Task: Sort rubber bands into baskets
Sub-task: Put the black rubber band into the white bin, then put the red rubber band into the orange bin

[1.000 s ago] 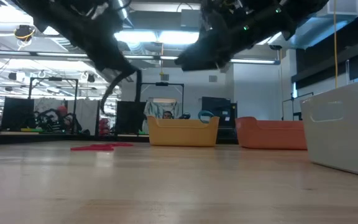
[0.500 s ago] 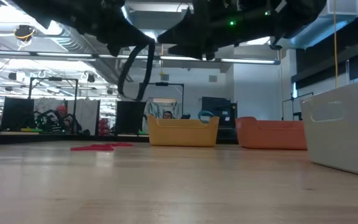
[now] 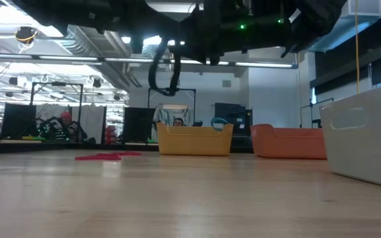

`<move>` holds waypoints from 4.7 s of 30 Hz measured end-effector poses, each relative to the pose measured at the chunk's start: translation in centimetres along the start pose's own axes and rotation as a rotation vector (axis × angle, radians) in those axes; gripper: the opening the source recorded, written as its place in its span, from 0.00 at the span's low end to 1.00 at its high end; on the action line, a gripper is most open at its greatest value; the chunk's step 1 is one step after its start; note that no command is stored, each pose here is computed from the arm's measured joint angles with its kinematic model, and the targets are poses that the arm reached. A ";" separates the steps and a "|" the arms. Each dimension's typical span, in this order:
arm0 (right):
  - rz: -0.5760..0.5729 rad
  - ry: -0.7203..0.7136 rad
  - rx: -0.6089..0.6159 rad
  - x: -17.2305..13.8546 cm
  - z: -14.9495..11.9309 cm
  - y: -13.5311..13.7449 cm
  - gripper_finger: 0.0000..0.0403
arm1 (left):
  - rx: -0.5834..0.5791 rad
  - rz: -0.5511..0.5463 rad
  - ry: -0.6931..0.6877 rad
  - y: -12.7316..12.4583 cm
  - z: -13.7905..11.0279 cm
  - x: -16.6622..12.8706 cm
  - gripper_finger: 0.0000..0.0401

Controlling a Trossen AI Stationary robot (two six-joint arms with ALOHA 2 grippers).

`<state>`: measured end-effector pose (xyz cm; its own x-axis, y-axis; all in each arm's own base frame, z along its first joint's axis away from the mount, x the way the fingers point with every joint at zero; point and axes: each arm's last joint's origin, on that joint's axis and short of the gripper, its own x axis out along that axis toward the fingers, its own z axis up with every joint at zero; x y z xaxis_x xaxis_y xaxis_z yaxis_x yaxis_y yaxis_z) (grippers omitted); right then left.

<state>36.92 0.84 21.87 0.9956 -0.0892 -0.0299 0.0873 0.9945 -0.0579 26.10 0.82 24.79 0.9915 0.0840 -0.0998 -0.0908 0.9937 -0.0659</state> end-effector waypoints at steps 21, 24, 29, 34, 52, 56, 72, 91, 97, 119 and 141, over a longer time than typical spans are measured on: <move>0.097 -0.014 0.005 0.0 0.2 0.3 0.14 | -0.003 0.004 -0.050 0.0 -0.2 0.9 0.03; 0.097 0.005 -0.027 0.0 0.0 0.3 0.03 | -0.004 0.004 -0.047 0.0 -0.2 0.9 0.03; 0.098 0.015 -0.056 0.0 -0.1 0.3 0.05 | -0.064 0.003 -0.043 0.0 -0.3 0.9 0.04; 0.100 0.014 -0.105 0.0 -0.1 0.3 0.02 | -0.063 0.004 -0.039 0.0 -0.3 0.8 0.13; 0.057 0.233 -0.306 -6.7 5.4 3.9 0.03 | -0.024 -0.019 0.070 -0.4 0.0 -1.0 0.42; 0.108 0.320 -0.251 -9.4 6.3 4.9 0.03 | -0.007 -0.027 0.079 -0.6 0.0 -1.0 0.42; 0.294 0.788 0.106 -16.8 5.4 7.4 0.04 | 0.008 -0.025 0.097 -0.6 -0.2 -1.0 0.42; 0.000 1.329 0.364 -16.6 -0.3 8.2 0.15 | 0.008 -0.021 0.147 -0.5 -0.7 -1.1 0.42; 0.066 1.413 0.451 -16.7 -0.3 8.2 0.40 | 0.008 -0.021 0.147 -0.5 -0.7 -1.1 0.42; 0.251 0.968 0.262 -11.2 6.9 3.9 0.53 | 0.023 0.085 0.378 0.6 -2.9 -1.6 0.42; 0.068 0.637 -0.208 -3.5 -1.2 4.7 0.53 | -0.118 0.305 0.810 1.3 -8.4 -2.9 0.42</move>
<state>33.76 5.72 20.49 0.7780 -0.1050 -0.6195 -0.0468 0.9735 -0.2237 22.29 1.22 16.64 0.5550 0.2218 -0.8017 -0.3949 0.9185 -0.0193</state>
